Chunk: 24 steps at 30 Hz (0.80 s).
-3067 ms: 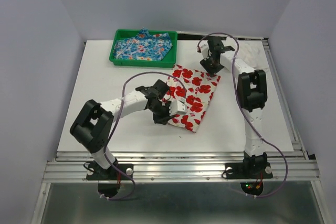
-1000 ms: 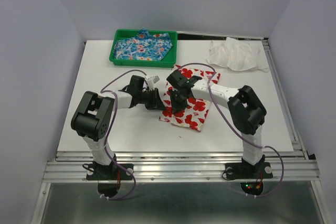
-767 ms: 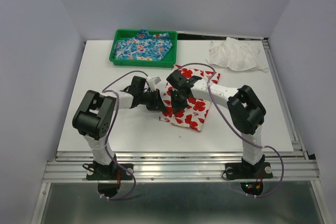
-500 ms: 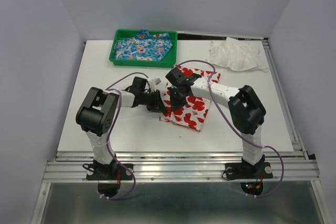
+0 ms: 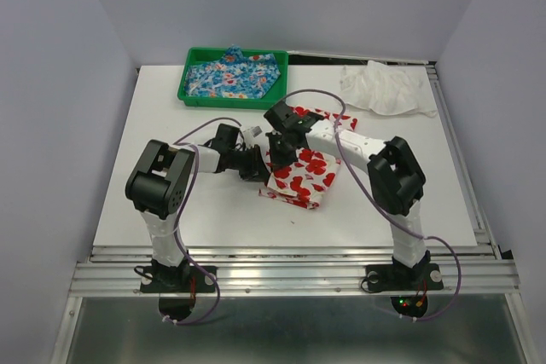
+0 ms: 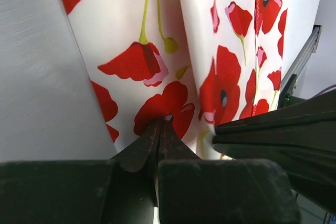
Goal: Fold and stack the skirts
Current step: Fold the skirt
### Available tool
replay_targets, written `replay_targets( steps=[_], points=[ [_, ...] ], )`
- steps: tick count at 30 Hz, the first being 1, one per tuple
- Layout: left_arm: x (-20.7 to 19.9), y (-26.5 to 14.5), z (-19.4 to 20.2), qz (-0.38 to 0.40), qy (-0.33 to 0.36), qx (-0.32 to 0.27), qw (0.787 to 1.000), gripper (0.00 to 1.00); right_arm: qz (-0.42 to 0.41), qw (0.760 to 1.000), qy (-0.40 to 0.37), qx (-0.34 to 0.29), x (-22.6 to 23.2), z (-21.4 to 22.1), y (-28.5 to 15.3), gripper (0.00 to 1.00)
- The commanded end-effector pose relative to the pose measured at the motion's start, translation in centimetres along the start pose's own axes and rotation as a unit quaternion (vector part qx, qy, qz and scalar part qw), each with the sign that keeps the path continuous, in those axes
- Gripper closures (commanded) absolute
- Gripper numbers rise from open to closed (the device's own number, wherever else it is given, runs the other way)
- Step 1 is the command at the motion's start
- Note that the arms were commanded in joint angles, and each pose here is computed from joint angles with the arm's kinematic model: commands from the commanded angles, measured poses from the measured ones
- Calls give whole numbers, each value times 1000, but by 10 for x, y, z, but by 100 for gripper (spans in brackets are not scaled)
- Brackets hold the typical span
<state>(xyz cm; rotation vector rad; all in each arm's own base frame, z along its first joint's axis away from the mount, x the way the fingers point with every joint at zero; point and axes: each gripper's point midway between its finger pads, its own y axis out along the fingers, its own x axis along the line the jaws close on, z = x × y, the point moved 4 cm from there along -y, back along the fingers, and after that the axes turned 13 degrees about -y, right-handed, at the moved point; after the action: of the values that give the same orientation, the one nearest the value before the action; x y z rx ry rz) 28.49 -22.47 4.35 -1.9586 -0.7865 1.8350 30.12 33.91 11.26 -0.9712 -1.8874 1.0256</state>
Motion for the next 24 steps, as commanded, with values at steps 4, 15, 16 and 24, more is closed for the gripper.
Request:
replay_targets(
  steps=[4,15,16,24],
  points=[
    [15,4,3,-38,-5,1,999,100,-16,1000,7,12,6,-4,16,99],
    [6,-7,-6,-26,8,-15,1000,100,-17,1000,-3,22,3,2,25,99],
    [2,-12,-9,-22,16,-22,999,100,-15,1000,-5,24,1,5,24,99],
    [0,-39,-17,-26,20,-37,999,100,1,999,1,36,-15,15,30,99]
  ],
)
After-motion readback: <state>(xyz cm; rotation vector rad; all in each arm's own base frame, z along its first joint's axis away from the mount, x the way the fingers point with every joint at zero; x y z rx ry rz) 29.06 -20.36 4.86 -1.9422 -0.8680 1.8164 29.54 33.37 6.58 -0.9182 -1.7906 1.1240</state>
